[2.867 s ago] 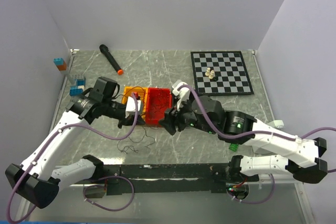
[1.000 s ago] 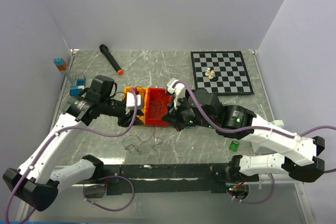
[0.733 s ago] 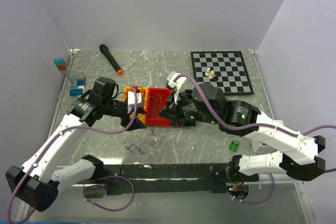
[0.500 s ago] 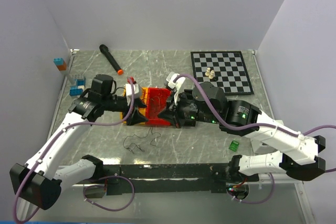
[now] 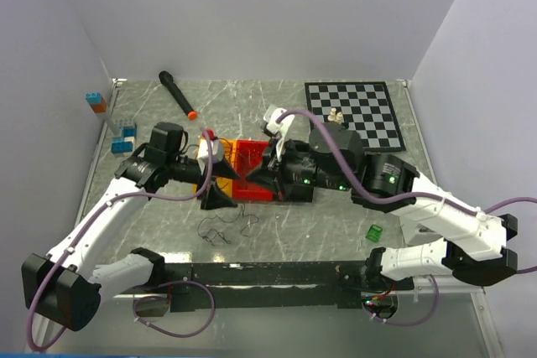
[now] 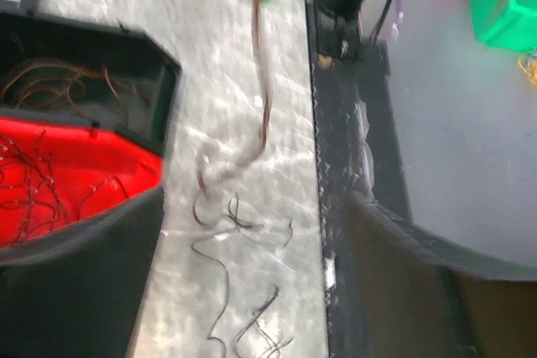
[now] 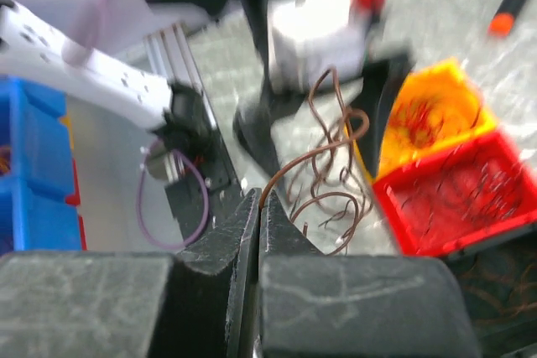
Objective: Untangle the cables
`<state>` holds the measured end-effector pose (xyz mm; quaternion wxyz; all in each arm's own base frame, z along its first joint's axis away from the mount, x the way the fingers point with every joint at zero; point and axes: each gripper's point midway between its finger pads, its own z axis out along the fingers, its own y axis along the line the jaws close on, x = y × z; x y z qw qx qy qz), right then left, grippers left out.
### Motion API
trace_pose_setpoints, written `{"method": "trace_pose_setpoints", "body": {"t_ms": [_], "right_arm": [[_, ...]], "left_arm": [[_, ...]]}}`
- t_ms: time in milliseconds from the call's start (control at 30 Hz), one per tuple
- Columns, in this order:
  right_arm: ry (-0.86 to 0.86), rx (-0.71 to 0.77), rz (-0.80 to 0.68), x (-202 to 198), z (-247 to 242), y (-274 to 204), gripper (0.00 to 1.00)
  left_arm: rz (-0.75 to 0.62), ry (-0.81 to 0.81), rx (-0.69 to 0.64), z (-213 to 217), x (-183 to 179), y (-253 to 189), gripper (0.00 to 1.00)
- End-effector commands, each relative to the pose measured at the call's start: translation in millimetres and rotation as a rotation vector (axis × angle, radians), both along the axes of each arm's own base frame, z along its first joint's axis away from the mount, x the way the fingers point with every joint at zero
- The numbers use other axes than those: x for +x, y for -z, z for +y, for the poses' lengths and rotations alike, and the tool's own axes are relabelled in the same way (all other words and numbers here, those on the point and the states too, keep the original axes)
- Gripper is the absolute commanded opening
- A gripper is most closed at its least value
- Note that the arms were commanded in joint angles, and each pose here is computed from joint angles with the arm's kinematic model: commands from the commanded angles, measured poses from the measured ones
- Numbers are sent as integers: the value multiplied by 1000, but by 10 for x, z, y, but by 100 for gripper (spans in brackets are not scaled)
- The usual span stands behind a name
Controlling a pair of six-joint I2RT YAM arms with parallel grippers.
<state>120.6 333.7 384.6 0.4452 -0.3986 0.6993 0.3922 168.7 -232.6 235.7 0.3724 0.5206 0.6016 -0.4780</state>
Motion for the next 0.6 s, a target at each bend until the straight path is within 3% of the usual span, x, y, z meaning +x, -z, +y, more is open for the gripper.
{"method": "trace_pose_setpoints", "body": {"t_ms": [0,400,500,567], "right_arm": [[1,130,-123,0,-100,-702,0],[-60,241,-161,-149,-170,-1197,0],[-63,258,-164,-166,-187,-1249,0],[-68,268,-168,-182,-204,-1291,0]], "left_arm": [[-22,67,87,138,-181,468,96],[-101,-35,255,242,112,1233,99],[-65,33,212,167,-17,1242,79],[-68,68,206,94,-87,1223,76]]}}
